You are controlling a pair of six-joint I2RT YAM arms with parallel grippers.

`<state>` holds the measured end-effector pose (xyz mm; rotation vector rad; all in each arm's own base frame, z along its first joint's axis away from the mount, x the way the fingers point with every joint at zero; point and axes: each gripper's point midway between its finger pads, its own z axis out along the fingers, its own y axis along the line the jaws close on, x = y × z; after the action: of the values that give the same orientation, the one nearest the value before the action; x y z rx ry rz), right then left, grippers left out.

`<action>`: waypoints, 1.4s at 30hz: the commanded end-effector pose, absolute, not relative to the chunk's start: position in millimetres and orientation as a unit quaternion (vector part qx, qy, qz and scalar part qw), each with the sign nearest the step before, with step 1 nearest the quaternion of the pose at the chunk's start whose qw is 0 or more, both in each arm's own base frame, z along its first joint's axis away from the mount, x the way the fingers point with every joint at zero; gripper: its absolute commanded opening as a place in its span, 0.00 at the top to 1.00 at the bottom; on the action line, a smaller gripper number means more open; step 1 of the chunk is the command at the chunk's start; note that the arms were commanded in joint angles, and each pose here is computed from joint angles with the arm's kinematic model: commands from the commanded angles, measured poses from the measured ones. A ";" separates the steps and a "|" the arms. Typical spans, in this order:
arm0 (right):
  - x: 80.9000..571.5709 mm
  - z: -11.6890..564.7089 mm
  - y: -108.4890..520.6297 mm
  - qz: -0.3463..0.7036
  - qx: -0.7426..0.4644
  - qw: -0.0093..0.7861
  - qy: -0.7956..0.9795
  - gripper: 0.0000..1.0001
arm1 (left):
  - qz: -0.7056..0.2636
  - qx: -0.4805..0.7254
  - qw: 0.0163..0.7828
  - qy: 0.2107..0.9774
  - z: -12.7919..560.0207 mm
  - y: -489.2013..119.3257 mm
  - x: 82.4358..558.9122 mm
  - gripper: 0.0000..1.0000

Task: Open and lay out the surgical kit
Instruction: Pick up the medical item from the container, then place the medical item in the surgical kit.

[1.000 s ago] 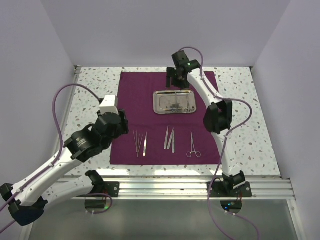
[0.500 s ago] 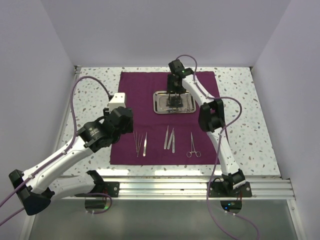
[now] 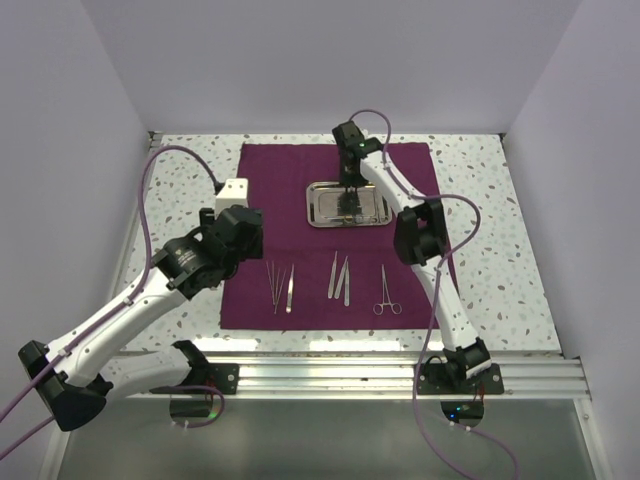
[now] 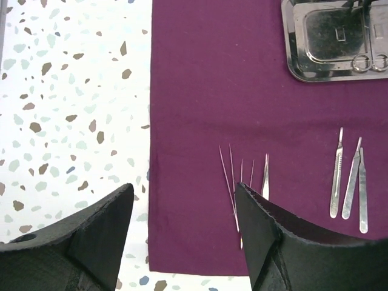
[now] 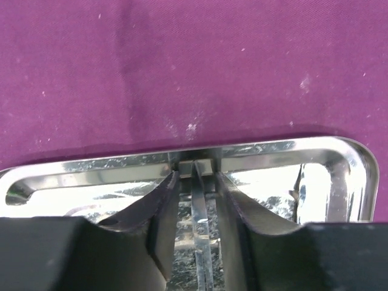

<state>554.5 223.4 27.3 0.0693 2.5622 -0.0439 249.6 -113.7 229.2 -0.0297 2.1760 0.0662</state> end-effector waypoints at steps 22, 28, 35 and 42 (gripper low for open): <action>545.0 66.4 217.1 -0.009 0.014 0.290 0.957 1.00 | 0.015 -0.023 0.472 0.881 244.2 -109.5 250.1 0.29; 569.1 162.1 214.4 0.048 0.019 0.386 0.921 1.00 | 0.000 -0.019 0.474 0.880 242.8 -116.5 252.7 0.29; 558.8 216.5 204.1 0.063 0.022 0.419 0.906 1.00 | -0.011 -0.015 0.473 0.881 239.6 -121.9 253.4 0.30; 519.6 237.6 194.7 0.077 0.020 0.408 0.910 1.00 | -0.020 -0.004 0.471 0.882 237.5 -129.7 257.0 0.30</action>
<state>540.5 192.5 208.0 0.0810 2.3227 0.1330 249.5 -122.6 229.7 -0.0142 2.1951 -0.0077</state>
